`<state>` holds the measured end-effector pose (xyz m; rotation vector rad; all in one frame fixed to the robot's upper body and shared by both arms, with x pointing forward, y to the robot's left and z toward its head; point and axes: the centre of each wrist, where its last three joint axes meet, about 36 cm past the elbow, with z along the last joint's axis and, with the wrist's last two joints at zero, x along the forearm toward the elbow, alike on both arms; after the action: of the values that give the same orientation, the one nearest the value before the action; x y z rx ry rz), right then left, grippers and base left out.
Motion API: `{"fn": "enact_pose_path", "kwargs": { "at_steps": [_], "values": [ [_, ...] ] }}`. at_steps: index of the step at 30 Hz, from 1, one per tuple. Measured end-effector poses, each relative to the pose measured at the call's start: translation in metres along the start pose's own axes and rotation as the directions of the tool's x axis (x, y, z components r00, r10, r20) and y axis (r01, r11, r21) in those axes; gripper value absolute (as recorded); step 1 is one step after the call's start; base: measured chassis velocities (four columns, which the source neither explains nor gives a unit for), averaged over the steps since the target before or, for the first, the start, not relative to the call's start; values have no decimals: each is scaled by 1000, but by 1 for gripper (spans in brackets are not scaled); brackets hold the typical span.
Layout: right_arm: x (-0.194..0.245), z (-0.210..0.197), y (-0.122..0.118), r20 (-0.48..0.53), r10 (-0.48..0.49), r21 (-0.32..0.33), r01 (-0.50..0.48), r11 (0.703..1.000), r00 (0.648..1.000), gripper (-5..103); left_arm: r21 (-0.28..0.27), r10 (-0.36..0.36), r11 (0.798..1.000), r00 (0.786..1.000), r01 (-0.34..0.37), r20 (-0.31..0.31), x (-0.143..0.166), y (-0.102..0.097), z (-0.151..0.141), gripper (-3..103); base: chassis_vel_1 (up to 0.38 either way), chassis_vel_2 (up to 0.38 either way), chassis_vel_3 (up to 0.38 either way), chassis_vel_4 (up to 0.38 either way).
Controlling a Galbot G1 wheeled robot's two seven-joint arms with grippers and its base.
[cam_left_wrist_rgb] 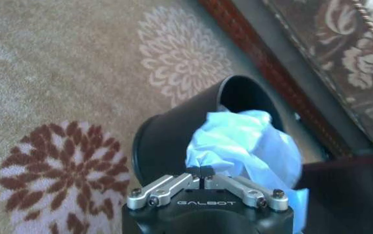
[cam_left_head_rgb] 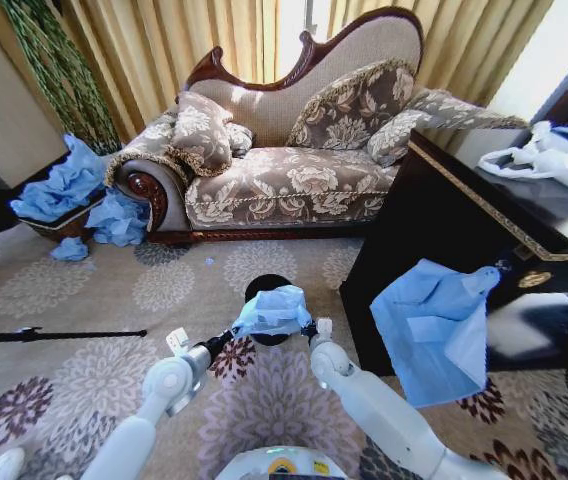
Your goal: Place a garbage bag over the trash bin.
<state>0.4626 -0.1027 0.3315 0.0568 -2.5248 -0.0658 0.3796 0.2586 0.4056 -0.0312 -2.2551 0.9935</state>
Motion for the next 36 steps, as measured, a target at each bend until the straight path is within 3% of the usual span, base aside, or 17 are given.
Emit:
{"fn": "enact_pose_path", "kwargs": {
  "at_steps": [8,17,36],
  "values": [
    [-16,-8,-7,58,-5,2,5,1000,998,0,18,12,1000,998,-14,65,-26,10,-2,0,0,0,0,0],
    [-29,-28,1,105,-23,19,21,1000,994,0,21,20,1000,995,-23,97,-25,16,-8,0,0,0,0,0],
    [-49,-58,4,130,-39,68,30,997,991,0,25,65,997,982,-71,179,-38,4,-41,0,0,0,0,0]
  ]
}}
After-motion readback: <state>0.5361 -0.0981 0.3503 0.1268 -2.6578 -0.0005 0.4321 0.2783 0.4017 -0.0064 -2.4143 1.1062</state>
